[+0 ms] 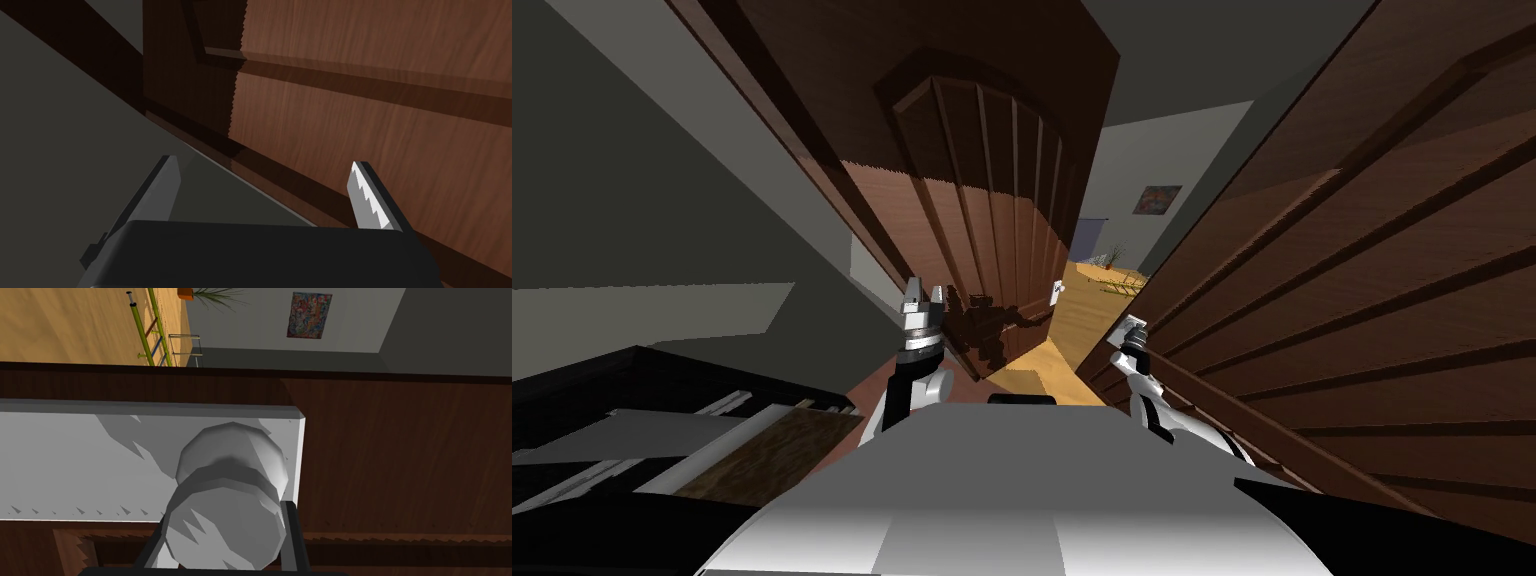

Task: Push the door open

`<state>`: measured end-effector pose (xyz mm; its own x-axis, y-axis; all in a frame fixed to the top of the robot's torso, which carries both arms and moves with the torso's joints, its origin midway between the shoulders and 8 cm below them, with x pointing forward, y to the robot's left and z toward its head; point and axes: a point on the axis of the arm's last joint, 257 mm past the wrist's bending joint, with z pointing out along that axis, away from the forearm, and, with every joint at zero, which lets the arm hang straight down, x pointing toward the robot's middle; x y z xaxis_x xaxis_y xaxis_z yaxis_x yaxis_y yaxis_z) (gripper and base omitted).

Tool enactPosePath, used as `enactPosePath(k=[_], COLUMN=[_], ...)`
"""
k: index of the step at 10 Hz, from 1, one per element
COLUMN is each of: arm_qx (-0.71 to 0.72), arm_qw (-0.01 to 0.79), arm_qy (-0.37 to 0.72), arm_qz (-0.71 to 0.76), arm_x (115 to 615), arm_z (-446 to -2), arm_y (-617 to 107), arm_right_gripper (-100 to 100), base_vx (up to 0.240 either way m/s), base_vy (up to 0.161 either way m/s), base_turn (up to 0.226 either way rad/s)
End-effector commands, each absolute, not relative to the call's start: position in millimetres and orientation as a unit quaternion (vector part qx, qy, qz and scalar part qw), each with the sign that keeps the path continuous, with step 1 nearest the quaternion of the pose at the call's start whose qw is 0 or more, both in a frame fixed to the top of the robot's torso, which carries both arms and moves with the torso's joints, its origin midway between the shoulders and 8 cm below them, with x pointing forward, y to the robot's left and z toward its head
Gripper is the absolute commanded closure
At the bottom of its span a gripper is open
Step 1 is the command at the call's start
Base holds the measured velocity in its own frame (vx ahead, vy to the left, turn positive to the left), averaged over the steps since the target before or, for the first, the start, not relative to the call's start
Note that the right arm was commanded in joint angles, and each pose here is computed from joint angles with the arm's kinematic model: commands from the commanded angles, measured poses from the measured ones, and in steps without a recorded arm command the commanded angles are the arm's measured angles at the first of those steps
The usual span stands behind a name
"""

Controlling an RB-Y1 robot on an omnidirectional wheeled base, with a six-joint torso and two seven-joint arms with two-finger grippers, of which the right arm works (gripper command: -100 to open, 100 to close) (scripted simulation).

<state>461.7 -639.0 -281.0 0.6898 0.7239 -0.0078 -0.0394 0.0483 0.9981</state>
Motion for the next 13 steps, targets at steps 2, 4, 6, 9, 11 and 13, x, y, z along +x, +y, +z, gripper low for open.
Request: enactPosePath(k=[2,4,6,9,11,13], arm_qx=[0.623,0.629,0.632,0.644,0.652,0.661], arm_qw=[0.690,0.699,0.703,0.691,0.686,0.678], arm_qy=[0.251,0.231,0.221,0.225,0.225,0.224], arm_qz=[0.270,0.251,0.241,0.237,0.233,0.228], arm_x=[449,437,430,429,427,425], arm_z=[-265,-263,-263,-275,-281,-289], arm_y=[-660,-674,-681,-678,-679,-679], arm_right_gripper=[100,100,100,-100,-100,-100], base_vx=[0.024,0.044,0.033,-0.006,-0.017,-0.009], base_vy=[-0.066,-0.084,-0.111,0.152,0.224,0.244], base_turn=[0.095,0.109,0.033,-0.029,-0.030,-0.044])
